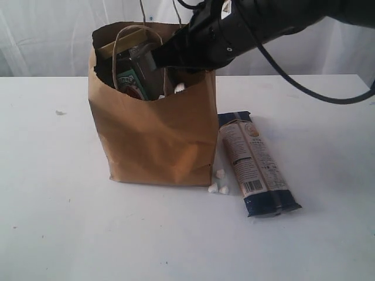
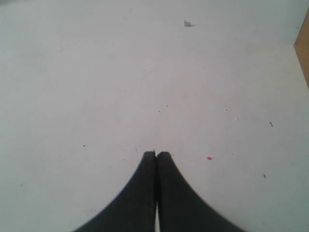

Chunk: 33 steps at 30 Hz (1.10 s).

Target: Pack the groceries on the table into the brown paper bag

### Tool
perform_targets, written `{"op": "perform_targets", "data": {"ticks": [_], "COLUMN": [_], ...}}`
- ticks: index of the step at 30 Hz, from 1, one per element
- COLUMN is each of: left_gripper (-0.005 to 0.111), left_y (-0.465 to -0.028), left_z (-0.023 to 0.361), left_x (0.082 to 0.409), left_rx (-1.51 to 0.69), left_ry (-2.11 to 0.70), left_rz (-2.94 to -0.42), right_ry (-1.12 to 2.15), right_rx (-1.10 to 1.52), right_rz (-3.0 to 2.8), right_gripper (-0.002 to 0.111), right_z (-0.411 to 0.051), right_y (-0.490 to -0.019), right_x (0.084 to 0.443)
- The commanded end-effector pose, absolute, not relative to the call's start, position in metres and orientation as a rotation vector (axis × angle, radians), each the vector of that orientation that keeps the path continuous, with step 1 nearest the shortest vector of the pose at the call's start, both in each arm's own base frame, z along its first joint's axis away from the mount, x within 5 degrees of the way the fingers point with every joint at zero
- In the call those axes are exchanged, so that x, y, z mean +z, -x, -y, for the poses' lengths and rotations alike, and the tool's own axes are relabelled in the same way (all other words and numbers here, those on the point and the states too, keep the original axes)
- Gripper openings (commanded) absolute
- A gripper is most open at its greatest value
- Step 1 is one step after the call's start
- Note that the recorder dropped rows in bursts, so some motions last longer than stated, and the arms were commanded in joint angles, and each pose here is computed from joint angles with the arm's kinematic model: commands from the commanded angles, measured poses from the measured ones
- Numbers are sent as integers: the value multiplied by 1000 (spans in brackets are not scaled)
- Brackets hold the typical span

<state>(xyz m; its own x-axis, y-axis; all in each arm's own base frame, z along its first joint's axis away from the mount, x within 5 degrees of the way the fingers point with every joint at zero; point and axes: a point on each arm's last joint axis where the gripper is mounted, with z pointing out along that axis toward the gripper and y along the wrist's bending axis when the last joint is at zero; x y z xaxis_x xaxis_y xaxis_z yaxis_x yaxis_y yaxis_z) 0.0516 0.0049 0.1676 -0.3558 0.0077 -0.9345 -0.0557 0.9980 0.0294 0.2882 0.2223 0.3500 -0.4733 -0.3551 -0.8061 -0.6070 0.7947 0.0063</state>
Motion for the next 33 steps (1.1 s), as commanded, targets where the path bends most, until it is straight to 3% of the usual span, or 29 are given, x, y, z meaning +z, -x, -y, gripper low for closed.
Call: {"op": "perform_targets", "data": {"ticks": [1, 11, 16, 21, 26, 33], "left_gripper": [0, 0, 0, 0, 0, 0], "left_y": [-52, -52, -52, -52, -52, -52], "left_z": [-5, -5, -5, -5, -5, -5], "left_x": [167, 167, 167, 167, 167, 167], "left_rx": [61, 61, 61, 61, 61, 61], "left_ry": [34, 34, 34, 34, 34, 34], "left_rz": [-1928, -1928, -1928, -1928, -1928, -1930], "right_ry": [707, 699, 719, 684, 683, 653], "right_rx": [363, 370, 269, 82, -146, -283], "right_rz": [-2100, -2078, -1990, -1941, -2018, -2326], "right_gripper": [40, 37, 20, 0, 0, 0], "right_z": [-220, -200, -173, -144, -128, -102], "right_y": [-290, -263, -237, -222, -226, -261], "right_x": [352, 386, 418, 425, 387, 275]}}
